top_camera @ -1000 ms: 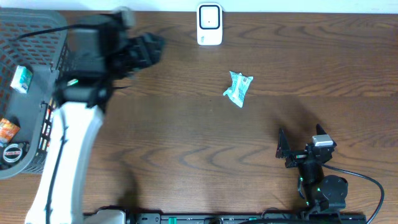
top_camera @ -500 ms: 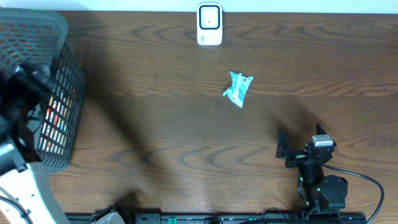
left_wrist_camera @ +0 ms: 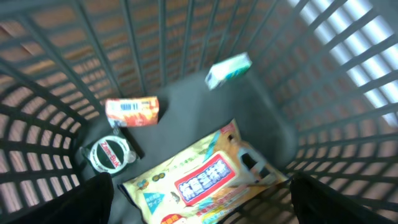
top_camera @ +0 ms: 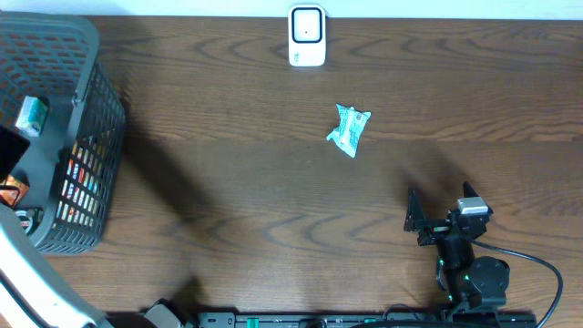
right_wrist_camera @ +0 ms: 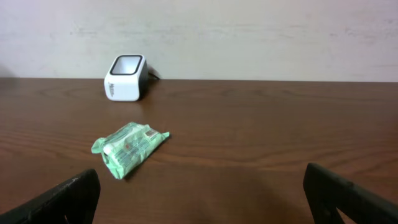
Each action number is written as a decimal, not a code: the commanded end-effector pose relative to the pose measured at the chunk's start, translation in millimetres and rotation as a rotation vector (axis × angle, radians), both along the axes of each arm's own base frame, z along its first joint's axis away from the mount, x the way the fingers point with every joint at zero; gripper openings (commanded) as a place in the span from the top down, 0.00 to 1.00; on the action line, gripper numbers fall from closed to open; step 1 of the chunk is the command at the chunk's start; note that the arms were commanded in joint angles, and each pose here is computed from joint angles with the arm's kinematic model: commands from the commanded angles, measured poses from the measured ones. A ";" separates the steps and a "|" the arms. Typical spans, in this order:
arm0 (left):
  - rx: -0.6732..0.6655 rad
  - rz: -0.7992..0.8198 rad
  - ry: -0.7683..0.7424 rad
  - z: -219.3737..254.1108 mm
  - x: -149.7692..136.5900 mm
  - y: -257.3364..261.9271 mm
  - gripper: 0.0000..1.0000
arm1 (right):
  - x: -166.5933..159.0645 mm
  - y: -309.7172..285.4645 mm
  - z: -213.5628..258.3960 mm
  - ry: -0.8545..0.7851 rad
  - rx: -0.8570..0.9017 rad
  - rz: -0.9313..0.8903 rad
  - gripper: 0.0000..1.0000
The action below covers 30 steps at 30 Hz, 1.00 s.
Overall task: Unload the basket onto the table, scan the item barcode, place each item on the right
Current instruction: 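Move the left gripper back over the basket, then reach into the basket and grasp the yellow-and-red wipes bag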
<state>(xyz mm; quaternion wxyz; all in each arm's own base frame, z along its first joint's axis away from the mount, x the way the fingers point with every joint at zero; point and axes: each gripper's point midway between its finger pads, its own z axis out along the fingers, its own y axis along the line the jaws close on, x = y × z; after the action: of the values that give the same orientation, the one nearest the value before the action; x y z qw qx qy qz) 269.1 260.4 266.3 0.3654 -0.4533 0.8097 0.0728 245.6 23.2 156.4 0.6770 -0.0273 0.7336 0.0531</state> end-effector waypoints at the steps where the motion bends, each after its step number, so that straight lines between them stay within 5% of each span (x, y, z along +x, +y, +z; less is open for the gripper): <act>1: -0.005 -0.084 0.075 -20.3 4.2 6.0 0.10 | -0.2 0.6 -1.0 0.001 -0.015 0.001 0.01; 15: -0.055 -0.175 0.213 -64.2 3.9 12.2 0.10 | -0.2 0.6 -1.0 0.001 -0.015 0.001 0.01; 30: -0.338 -0.435 0.154 -129.4 23.9 -11.5 0.07 | -0.2 0.6 -1.0 0.001 -0.015 0.001 0.01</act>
<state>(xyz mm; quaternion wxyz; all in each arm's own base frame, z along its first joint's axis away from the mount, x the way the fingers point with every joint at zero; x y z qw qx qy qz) 285.8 258.2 144.0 0.2257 -0.3454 0.9085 -0.0671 245.6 23.2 156.5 0.6771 -0.0273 0.7334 0.0531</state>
